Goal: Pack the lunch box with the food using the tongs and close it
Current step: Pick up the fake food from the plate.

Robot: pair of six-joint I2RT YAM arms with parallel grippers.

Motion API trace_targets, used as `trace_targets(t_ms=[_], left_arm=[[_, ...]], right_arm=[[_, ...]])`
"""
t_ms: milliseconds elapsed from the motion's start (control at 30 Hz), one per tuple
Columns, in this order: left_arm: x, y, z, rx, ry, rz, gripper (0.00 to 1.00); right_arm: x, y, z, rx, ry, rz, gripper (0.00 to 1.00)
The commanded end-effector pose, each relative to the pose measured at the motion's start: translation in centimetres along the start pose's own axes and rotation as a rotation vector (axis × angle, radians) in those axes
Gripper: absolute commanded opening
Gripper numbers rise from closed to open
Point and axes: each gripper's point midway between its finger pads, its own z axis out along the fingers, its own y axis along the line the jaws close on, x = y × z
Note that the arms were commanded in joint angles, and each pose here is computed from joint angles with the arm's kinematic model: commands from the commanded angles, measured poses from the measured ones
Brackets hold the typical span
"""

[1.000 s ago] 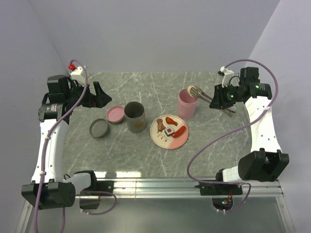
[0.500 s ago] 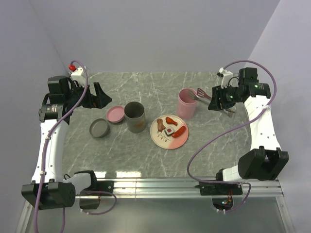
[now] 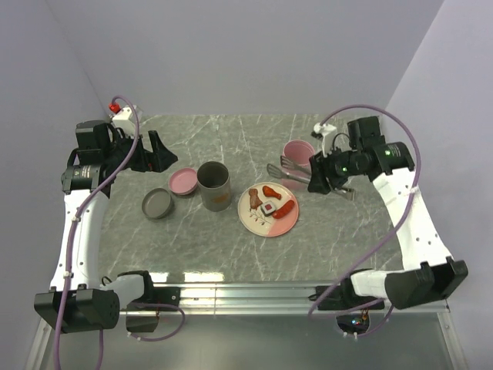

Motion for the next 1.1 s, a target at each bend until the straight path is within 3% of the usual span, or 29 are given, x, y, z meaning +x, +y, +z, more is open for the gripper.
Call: trace_targets(t_ms=[0,367,1067], left_arm=[[-1.4,-0.8,-0.5,0.026,-0.046,0.027,1.00],[-1.3,-0.6,-0.4,0.010,-0.050,0.000,0.99],[-1.1,-0.2,-0.6,-0.014,-0.055,-0.001,0.99]], right_arm=[[2.2,1.7,-0.2,-0.004,0.043,0.004,0.57],[8.0,2.8,4.2,-0.011,0.201,0.013,0.56],[7.5,1.4,8.3,0.062,0.256,-0.029,0.63]])
